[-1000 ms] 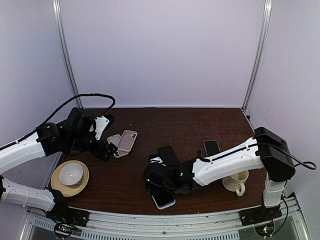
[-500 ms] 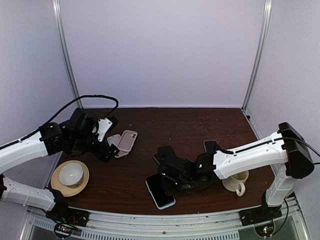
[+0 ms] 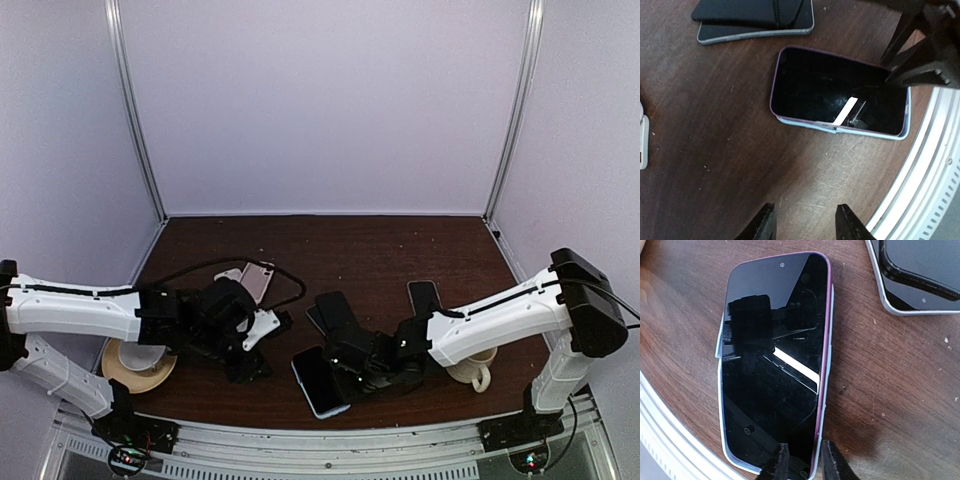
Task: Put the phone into the phone case
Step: Press the bottom right corner of the phone case.
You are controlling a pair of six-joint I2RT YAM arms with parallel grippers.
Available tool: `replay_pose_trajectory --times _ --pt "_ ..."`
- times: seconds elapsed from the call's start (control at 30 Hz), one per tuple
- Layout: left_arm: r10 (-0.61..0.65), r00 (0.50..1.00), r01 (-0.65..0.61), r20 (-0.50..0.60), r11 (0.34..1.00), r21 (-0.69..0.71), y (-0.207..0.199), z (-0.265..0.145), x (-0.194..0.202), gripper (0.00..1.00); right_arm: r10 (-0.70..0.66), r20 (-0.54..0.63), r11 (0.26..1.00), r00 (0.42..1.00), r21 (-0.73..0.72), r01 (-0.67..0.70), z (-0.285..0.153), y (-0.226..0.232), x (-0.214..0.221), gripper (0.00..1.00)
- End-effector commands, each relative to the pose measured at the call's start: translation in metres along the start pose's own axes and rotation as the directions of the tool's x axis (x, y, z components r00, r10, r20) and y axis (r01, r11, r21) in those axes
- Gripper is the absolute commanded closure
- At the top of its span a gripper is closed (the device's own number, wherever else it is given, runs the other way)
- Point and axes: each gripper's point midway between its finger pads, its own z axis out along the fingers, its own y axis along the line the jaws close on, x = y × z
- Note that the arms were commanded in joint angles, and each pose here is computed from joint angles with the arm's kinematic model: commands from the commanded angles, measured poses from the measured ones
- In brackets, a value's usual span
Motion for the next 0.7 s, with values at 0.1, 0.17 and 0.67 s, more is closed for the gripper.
replay_pose_trajectory --times 0.1,0.17,0.67 --pt "0.051 0.997 -0.053 -0.052 0.998 -0.034 -0.008 0.025 0.011 0.58 -0.019 -0.041 1.0 0.999 0.021 0.019 0.011 -0.001 0.015 0.8" --pt "0.058 0.997 -0.06 -0.05 0.998 -0.029 -0.009 0.027 0.01 0.57 -0.019 -0.052 0.999 0.998 0.031 0.021 0.014 -0.004 0.02 0.81" --pt "0.074 0.997 -0.074 -0.016 0.997 -0.011 -0.012 0.022 0.002 0.57 -0.052 -0.1 0.978 0.994 0.198 0.071 0.013 -0.031 0.035 0.85"
